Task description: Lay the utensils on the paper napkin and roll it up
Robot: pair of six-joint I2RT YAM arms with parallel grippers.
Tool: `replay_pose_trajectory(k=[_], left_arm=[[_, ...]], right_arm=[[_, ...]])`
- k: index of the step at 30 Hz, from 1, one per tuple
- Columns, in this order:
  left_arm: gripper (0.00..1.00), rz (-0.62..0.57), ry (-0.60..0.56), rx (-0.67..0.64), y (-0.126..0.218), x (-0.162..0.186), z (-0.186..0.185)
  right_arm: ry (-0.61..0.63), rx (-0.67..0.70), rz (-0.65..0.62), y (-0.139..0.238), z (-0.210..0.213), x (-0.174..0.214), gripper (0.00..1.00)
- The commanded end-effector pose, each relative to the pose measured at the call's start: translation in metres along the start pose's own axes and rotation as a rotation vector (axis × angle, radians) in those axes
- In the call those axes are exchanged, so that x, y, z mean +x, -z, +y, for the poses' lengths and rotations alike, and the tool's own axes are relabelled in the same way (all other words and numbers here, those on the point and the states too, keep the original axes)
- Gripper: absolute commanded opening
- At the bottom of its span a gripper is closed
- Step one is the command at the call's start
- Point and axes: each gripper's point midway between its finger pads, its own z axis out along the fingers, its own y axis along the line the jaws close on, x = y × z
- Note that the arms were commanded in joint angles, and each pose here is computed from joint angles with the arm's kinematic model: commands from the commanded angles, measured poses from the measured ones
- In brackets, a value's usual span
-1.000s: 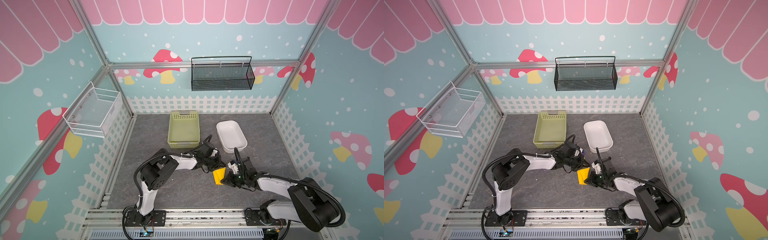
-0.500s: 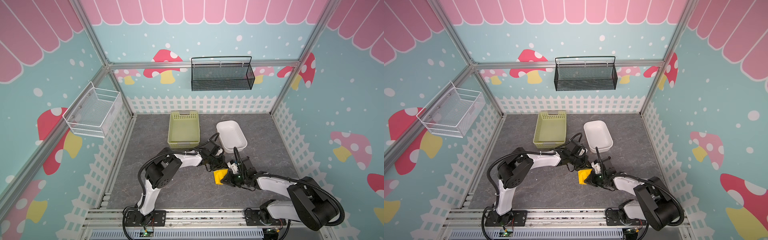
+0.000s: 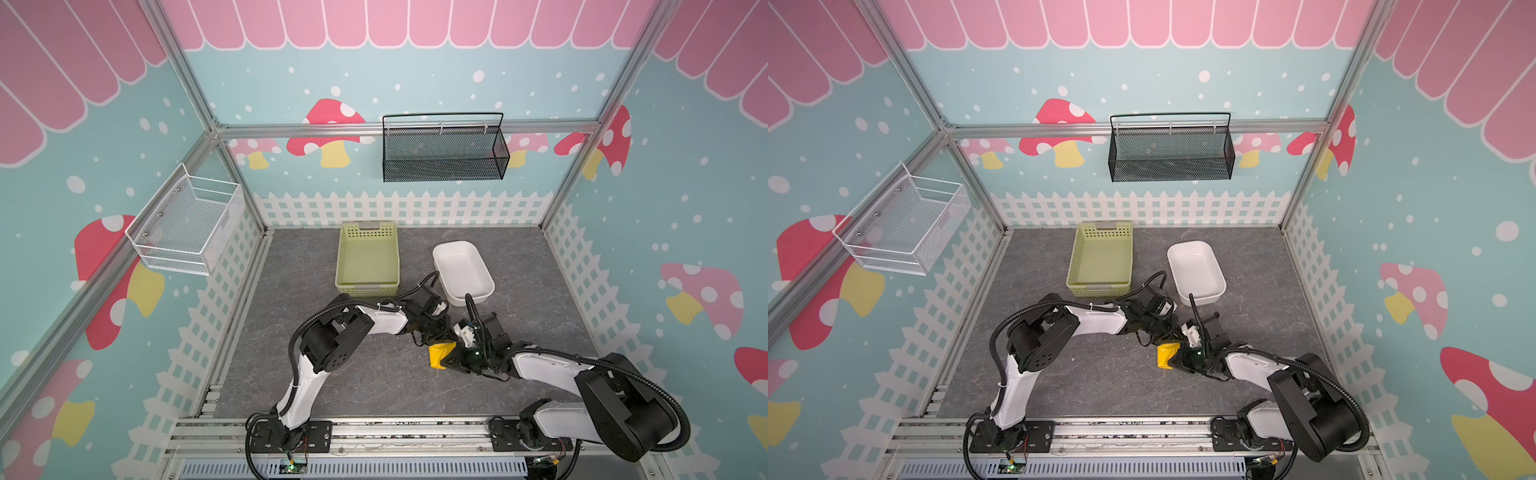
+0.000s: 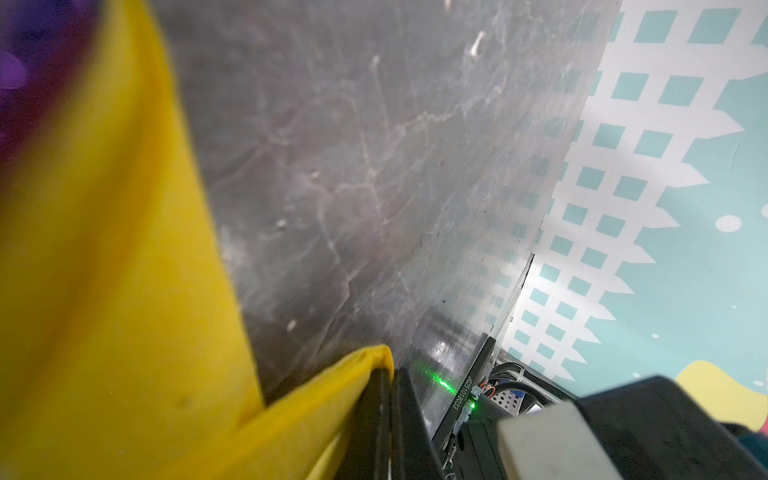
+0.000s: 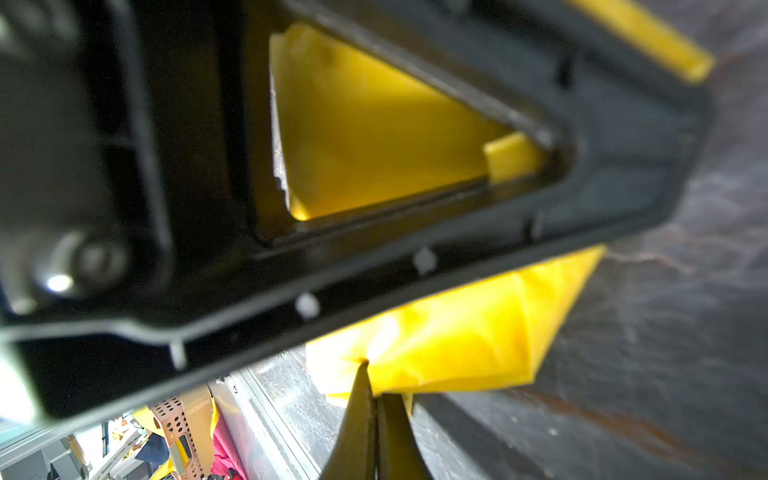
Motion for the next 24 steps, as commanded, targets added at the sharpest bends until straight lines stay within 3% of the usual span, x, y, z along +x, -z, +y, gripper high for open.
replay_pose_trajectory(k=[1, 8, 12, 24], left_arm=[[0.0, 0.006, 0.013, -0.013, -0.014, 0.0, 0.01], [0.0, 0.016, 0.034, -0.041, -0.02, 0.007, 0.032], [0.0, 0.022, 0.042, -0.051, -0.02, 0.011, 0.042], [0.0, 0.017, 0.045, -0.059, -0.02, 0.013, 0.047]], right_arm=[[-0.088, 0.204, 0.082, -0.002, -0.049, 0.032, 0.0], [-0.088, 0.201, 0.067, 0.004, -0.042, 0.028, 0.0], [-0.068, 0.196, 0.021, 0.017, -0.025, 0.015, 0.14], [-0.059, 0.183, -0.057, 0.044, 0.004, -0.003, 0.33]])
